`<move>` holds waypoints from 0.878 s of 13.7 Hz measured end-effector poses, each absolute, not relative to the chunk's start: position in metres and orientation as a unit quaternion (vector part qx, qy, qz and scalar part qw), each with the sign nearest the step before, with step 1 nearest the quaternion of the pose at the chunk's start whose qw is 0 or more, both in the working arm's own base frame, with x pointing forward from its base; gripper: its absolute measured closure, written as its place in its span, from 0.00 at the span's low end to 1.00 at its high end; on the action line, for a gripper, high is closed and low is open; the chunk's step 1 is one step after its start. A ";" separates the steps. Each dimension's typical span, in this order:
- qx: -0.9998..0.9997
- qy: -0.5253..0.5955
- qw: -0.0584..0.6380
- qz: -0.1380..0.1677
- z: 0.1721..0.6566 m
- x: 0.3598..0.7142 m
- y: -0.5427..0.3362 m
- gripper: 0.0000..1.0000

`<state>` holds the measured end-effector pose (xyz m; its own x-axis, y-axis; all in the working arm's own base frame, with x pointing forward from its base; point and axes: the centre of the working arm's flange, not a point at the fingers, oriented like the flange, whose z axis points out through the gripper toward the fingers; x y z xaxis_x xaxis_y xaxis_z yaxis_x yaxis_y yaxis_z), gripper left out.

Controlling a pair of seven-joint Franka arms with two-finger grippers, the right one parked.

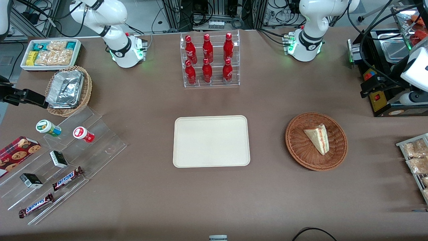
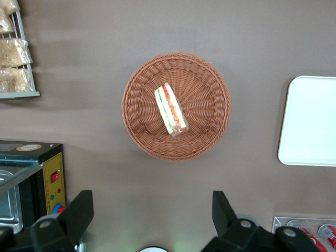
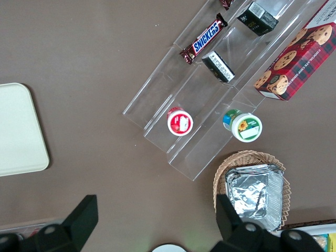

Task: Place sandwich from basket to tray
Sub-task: 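Move the left gripper over the wrapped sandwich in the wicker basket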

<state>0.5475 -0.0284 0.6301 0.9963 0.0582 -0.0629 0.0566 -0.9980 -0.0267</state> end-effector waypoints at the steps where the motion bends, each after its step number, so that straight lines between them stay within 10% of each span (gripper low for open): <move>1: -0.999 -0.029 0.013 0.035 0.627 0.548 -0.028 0.00; 12: -0.993 -0.105 0.016 0.044 0.484 0.548 -0.011 0.00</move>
